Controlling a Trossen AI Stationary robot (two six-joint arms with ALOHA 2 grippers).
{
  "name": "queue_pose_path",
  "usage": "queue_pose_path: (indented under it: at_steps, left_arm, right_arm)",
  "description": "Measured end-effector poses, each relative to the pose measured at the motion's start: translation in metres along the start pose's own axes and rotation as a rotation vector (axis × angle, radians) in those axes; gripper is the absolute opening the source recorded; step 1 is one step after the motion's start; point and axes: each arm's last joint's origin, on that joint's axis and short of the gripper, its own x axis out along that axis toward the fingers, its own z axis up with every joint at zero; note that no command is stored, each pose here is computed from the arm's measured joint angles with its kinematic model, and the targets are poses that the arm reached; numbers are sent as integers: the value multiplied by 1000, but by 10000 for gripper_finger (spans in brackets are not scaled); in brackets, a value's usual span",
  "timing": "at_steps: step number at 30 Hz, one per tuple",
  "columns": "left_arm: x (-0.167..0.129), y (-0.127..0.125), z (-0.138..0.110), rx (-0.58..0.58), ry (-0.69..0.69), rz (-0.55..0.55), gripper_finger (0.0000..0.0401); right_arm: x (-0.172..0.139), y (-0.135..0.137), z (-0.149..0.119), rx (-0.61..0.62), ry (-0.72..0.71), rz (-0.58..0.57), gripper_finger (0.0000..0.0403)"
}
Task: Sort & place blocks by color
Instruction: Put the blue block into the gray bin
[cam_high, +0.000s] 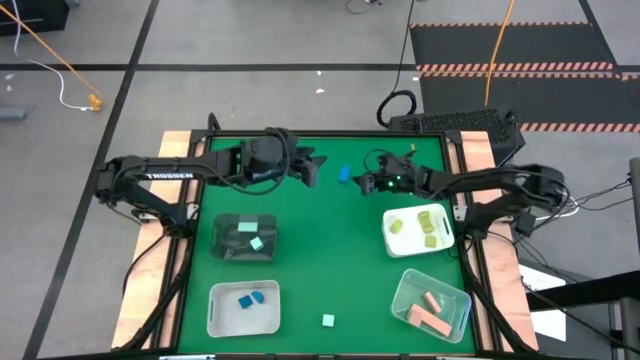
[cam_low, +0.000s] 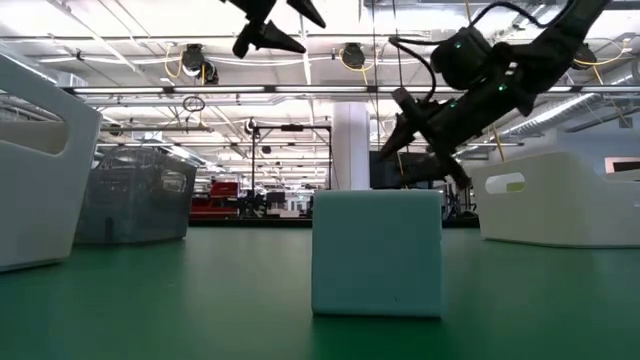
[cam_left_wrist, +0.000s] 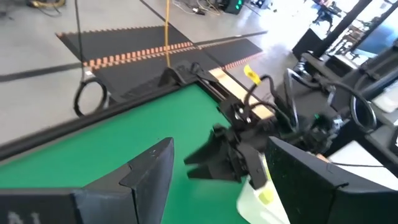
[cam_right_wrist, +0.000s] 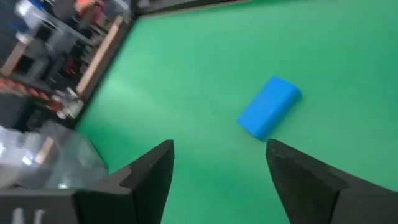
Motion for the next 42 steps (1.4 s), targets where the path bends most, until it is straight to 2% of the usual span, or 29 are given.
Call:
queue_pose_path:
  at_steps: [3, 7, 11, 15, 25, 32, 37, 42]
  left_arm:
    - [3, 9, 6, 15, -18, 26, 251]
    - [8, 23, 15, 31, -38, 75, 251]
    - [11, 36, 22, 53, -47, 115, 251]
    - [13, 46, 25, 78, -35, 151, 251]
    - [14, 65, 23, 170, 60, 233, 251]
    - [13, 73, 18, 213, 133, 278, 251]
    - [13, 77, 17, 269, 168, 294, 251]
    - [13, 82, 19, 292, 171, 306, 250]
  right_arm:
    - [11, 3, 1, 36, -5, 6, 253]
    - [29, 15, 10, -4, 15, -26, 253]
    - [48, 27, 21, -62, 50, -159, 254]
    - [66, 35, 30, -64, 78, -335, 254]
    - [116, 41, 33, 47, 90, -435, 254]
    - [121, 33, 27, 55, 85, -532, 254]
    - [121, 32, 27, 57, 62, -556, 254]
    - [117, 29, 22, 30, 112, -608, 254]
